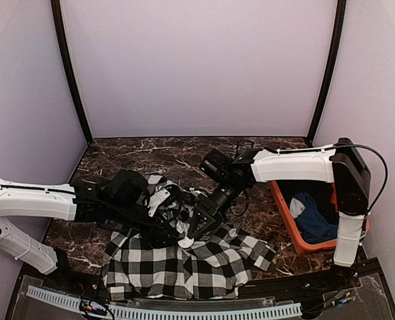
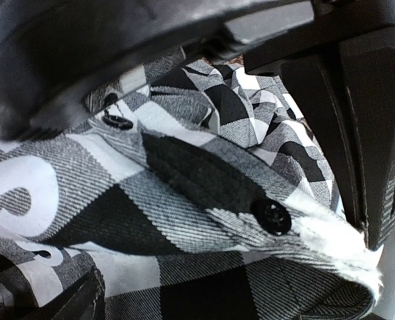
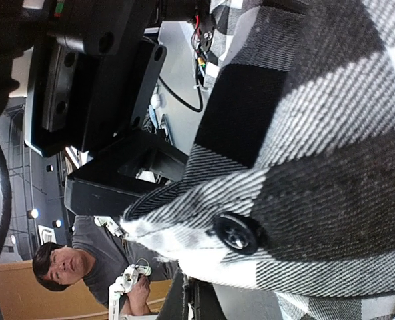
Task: Pin the brooch onto the clothing
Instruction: Cross the brooch on the flattened clothing.
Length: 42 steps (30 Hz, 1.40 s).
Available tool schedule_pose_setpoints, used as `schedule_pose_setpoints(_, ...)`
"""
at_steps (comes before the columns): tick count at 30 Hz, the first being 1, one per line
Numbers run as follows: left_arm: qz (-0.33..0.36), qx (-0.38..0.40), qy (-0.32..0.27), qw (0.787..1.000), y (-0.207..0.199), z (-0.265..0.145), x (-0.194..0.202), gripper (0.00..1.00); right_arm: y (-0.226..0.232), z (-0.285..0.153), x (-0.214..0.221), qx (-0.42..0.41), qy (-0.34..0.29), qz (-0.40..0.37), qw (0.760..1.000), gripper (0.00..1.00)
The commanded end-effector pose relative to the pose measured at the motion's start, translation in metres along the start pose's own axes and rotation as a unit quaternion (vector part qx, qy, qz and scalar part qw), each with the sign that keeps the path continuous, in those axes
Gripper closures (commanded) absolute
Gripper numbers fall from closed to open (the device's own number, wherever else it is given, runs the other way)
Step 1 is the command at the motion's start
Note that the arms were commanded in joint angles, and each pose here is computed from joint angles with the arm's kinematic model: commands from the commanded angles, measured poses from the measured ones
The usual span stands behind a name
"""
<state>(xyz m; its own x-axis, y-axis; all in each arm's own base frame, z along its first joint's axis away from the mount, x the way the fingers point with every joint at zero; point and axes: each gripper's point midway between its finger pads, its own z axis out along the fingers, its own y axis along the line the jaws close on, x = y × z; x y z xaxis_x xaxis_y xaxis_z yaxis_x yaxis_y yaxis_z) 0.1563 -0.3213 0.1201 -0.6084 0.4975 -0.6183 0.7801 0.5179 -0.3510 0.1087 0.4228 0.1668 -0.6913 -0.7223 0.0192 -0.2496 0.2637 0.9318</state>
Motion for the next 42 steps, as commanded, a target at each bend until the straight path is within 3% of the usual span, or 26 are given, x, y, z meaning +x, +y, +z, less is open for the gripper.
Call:
schedule_pose_setpoints(1, 0.042, 0.083, -0.011, 0.996, -0.036, -0.021, -0.015, 0.05, 0.008, -0.006, -0.003, 0.001, -0.015, -0.027, 1.0, 1.0)
schedule_pose_setpoints(17, 0.08, 0.092, 0.106, 0.987, -0.026, -0.026, 0.017, 0.01, 0.001, -0.011, -0.005, 0.005, -0.022, -0.019, 1.0, 1.0)
schedule_pose_setpoints(22, 0.067, 0.108, 0.082, 0.988, -0.023, -0.036, 0.006, 0.01, 0.001, -0.012, -0.005, 0.006, -0.022, -0.018, 1.0, 1.0)
schedule_pose_setpoints(30, 0.028, 0.109, -0.006, 0.994, -0.01, -0.044, -0.034, 0.03, -0.001, -0.011, -0.005, 0.01, -0.021, -0.017, 1.0, 1.0)
schedule_pose_setpoints(42, 0.019, 0.185, -0.004, 0.983, -0.029, -0.032, -0.047, 0.12, 0.001, -0.012, -0.005, 0.013, -0.023, -0.019, 0.999, 1.0)
